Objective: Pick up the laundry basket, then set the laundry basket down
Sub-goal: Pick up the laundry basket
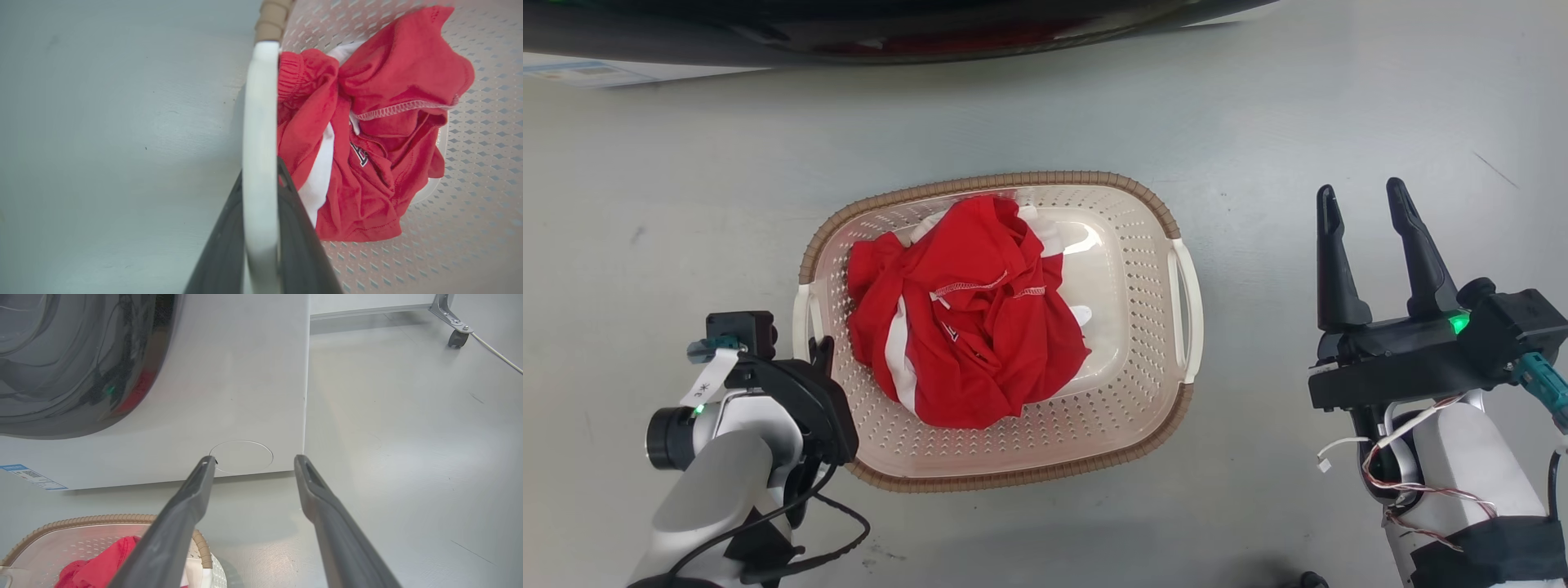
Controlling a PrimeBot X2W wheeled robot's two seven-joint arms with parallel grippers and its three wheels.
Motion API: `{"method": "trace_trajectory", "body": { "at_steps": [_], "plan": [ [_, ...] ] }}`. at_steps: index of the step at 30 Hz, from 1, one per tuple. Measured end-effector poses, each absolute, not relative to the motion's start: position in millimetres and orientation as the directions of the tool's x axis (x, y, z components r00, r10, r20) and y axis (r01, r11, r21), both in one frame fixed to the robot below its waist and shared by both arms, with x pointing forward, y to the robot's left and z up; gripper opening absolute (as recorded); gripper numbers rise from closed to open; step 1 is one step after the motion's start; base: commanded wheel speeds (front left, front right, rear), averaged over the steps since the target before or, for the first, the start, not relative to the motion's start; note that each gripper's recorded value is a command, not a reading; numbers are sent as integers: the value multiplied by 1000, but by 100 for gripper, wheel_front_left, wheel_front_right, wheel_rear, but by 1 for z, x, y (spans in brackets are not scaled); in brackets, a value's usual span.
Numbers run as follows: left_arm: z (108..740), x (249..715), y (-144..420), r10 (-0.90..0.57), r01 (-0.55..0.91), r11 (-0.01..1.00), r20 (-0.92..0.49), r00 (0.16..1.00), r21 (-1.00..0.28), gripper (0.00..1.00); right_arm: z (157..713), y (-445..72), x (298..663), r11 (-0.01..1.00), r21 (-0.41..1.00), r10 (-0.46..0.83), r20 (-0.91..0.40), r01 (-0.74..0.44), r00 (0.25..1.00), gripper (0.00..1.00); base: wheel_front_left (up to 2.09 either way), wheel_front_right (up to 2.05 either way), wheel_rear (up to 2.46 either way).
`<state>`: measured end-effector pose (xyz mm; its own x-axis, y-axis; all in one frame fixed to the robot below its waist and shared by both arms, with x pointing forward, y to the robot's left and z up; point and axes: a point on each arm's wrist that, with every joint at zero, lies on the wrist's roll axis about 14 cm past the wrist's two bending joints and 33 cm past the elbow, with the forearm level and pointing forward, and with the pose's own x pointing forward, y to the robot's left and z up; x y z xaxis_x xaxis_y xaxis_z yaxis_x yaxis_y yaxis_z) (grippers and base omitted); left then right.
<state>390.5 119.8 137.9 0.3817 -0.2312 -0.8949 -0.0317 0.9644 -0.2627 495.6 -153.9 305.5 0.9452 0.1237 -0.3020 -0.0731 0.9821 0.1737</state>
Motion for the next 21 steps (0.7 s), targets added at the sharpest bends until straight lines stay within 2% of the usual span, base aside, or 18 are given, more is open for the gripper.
{"method": "trace_trajectory", "body": {
  "at_steps": [1, 2, 3, 4, 12, 21],
  "plan": [
    [138, 391, 120, -231, -31, 964, -894, 383, -262, 0, 305, -154, 496, 982, 173, 125, -302, -74, 945, 100, 0, 0, 0],
    [138, 390, 119, -237, -18, 965, -894, 381, -263, 30, 305, -153, 496, 982, 173, 126, -301, -76, 945, 100, 0, 0, 0],
    [139, 392, 119, -239, -10, 965, -891, 386, -263, 74, 306, -153, 496, 982, 170, 127, -301, -78, 945, 100, 0, 0, 0],
    [139, 393, 120, -235, -22, 964, -889, 392, -264, 100, 305, -153, 496, 982, 171, 128, -301, -79, 945, 100, 0, 0, 0],
    [143, 397, 126, -216, -44, 966, -886, 411, -256, 100, 308, -155, 498, 983, 166, 122, -295, -75, 948, 100, 0, 0, 0],
    [181, 435, 129, -183, -87, 953, -778, 600, -291, 100, 325, -156, 499, 983, 164, 124, -272, -81, 954, 100, 0, 0, 0]
  ]
}}
